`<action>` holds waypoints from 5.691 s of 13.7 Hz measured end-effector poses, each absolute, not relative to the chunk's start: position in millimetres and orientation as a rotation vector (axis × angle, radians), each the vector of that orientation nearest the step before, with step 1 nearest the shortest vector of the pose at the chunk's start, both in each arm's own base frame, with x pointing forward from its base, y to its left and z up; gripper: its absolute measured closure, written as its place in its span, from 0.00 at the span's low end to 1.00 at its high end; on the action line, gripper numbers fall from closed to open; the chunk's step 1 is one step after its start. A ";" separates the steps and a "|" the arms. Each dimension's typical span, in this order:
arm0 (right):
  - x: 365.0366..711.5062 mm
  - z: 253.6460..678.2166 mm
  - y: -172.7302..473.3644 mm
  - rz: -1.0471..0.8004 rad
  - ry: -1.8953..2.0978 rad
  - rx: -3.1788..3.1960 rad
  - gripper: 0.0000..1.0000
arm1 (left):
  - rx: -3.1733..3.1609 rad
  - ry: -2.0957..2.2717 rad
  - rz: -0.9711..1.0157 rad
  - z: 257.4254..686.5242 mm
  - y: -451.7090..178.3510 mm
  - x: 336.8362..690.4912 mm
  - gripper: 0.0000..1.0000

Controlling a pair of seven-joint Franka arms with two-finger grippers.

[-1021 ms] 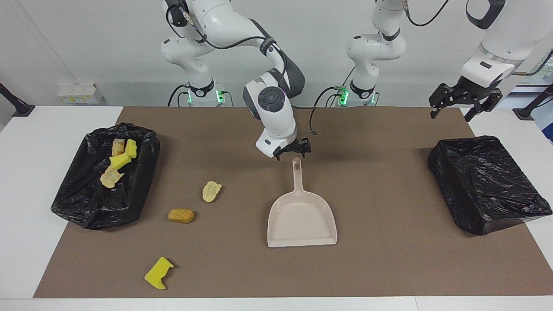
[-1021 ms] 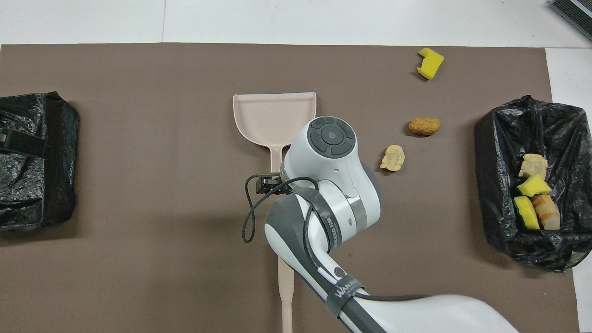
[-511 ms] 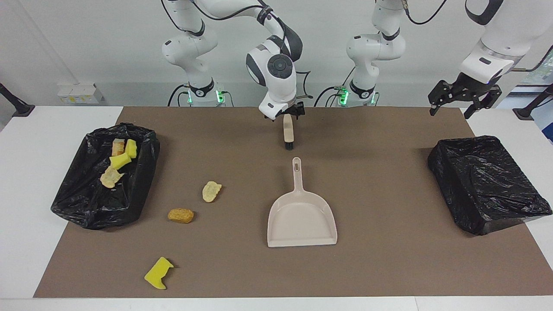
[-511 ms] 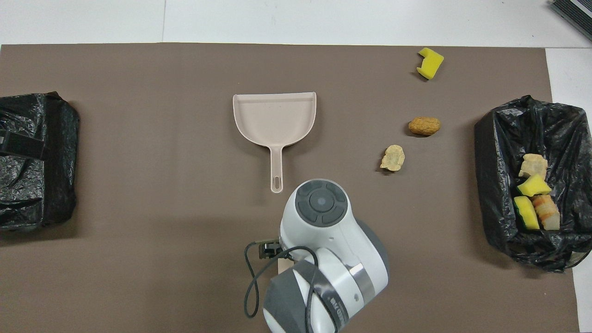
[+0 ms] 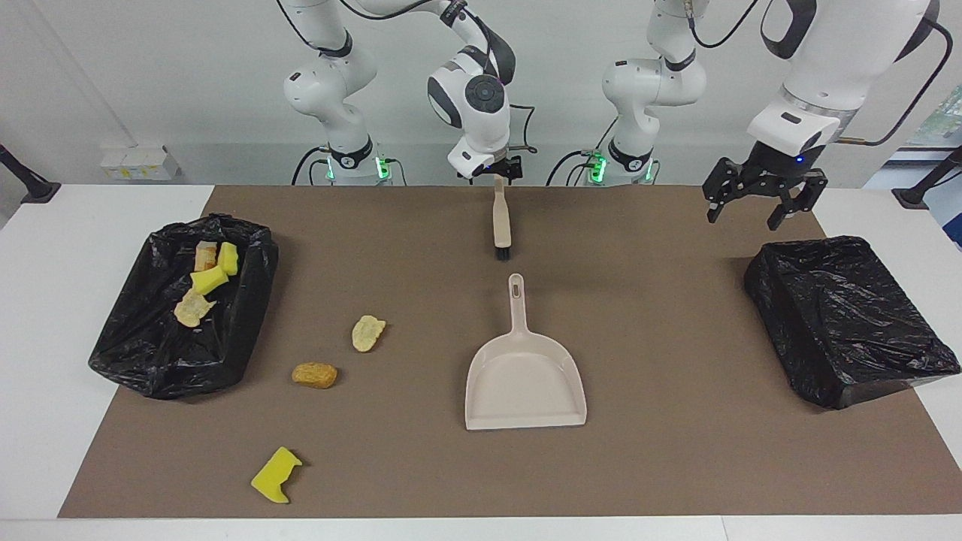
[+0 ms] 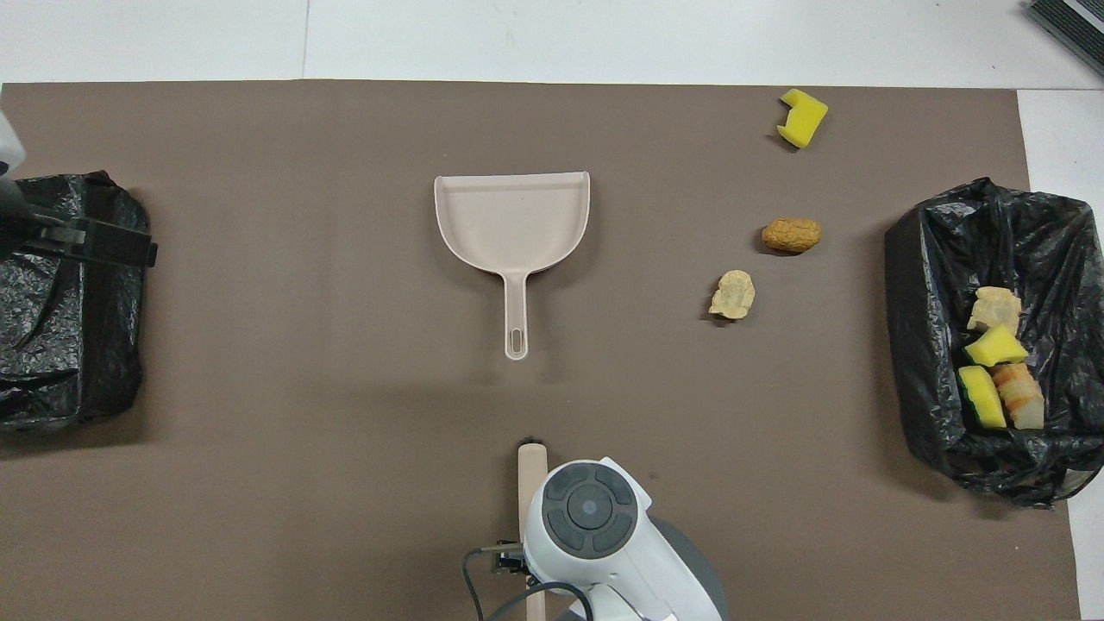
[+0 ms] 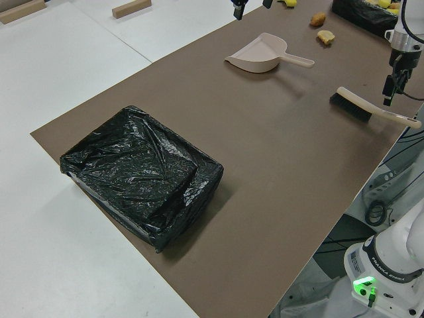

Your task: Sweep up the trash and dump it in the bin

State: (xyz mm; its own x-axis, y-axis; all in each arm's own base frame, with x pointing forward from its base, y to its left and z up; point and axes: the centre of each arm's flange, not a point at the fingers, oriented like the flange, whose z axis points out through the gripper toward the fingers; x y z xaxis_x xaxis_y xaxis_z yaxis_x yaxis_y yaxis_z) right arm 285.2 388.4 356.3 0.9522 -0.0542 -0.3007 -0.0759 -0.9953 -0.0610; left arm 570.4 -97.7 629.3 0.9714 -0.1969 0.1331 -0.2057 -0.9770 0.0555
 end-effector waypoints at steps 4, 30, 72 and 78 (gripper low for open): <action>257.9 333.8 394.3 0.433 0.055 -3.046 0.07 | 3.011 -0.268 0.248 568.7 -190.9 597.1 0.00; 570.6 426.8 93.0 0.176 -0.420 -3.484 0.74 | 3.076 -0.250 0.134 347.9 -379.7 539.8 0.69; 568.6 374.4 53.2 0.361 -0.322 -3.198 0.74 | 2.618 -1.930 -0.146 381.9 -309.5 465.2 0.69; 538.9 348.7 102.6 0.434 -0.324 -3.098 0.74 | 2.623 -1.923 -0.158 378.0 -307.0 463.6 0.69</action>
State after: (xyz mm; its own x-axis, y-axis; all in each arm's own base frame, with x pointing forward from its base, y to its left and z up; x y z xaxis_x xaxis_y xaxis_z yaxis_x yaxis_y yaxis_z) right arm 538.9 102.6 348.7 0.9406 0.2026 -0.2724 0.2036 -0.9787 -0.0250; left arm 463.6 -307.0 378.0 0.3002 -0.9428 -0.1452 -0.9538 -0.2983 -0.0350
